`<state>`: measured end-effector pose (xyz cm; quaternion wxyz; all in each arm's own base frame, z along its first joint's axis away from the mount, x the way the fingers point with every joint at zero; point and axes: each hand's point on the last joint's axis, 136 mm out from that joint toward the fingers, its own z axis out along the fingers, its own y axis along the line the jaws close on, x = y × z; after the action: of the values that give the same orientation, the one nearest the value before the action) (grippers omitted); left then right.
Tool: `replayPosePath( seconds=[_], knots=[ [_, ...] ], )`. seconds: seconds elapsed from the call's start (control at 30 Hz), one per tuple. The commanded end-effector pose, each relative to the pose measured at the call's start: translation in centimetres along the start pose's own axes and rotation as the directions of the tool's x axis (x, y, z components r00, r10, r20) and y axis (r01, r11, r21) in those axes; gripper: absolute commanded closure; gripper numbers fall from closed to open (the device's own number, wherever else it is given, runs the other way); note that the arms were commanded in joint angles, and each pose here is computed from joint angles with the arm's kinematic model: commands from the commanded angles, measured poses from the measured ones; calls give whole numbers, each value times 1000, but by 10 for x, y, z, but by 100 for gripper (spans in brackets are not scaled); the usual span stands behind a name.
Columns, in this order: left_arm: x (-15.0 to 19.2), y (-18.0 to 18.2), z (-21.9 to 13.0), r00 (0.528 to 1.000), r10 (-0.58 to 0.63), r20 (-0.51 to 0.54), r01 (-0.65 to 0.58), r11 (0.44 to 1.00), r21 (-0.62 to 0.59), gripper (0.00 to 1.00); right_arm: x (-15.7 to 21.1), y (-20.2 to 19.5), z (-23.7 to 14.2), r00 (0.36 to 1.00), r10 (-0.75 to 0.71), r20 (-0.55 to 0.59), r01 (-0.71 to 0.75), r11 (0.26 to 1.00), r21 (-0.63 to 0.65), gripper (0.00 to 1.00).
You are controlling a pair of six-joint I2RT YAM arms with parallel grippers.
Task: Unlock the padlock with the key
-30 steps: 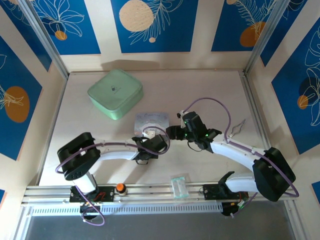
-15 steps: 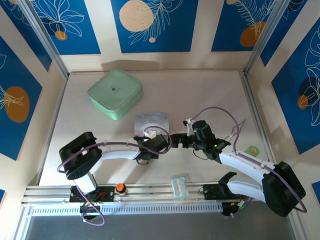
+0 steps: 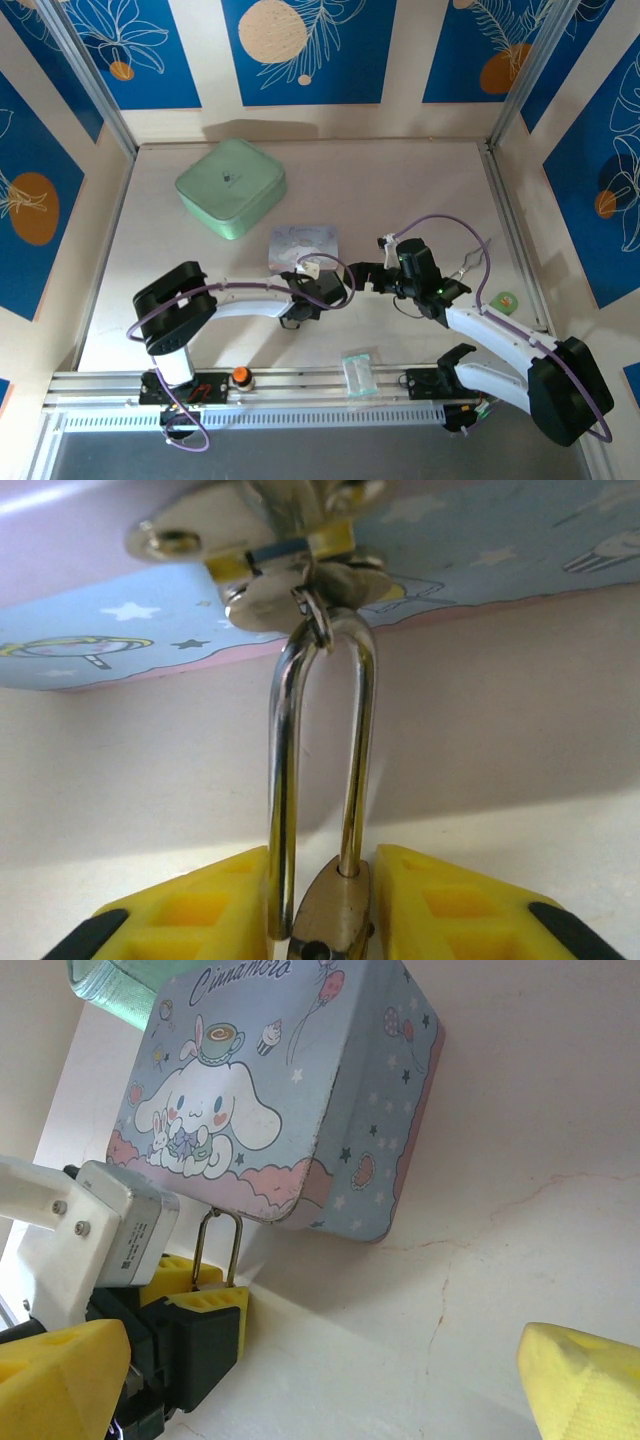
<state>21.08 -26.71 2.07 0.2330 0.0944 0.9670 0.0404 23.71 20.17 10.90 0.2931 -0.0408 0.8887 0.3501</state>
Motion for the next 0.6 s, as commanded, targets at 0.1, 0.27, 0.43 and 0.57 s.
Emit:
replayPosePath(
  seconds=[0.1, 0.27, 0.43, 0.57],
  knots=[
    [5, -6, -7, 999, 44, 0, -44, 999, -12, 66, 9, -8, -1, 999, 38, -10, -38, 999, 16, 1],
    [7, -13, -8, 997, 76, -3, -76, 997, -26, 69, 11, -12, 0, 999, 47, -3, -47, 999, 23, 1],
    [8, -15, -6, 995, 103, -7, -103, 993, -55, 70, 13, -14, 0, 998, 55, -5, -55, 998, 26, 1],
    [7, -15, -9, 994, 109, -3, -109, 992, -59, 68, 14, -15, 1, 998, 58, -6, -58, 998, 28, 1]
  ],
)
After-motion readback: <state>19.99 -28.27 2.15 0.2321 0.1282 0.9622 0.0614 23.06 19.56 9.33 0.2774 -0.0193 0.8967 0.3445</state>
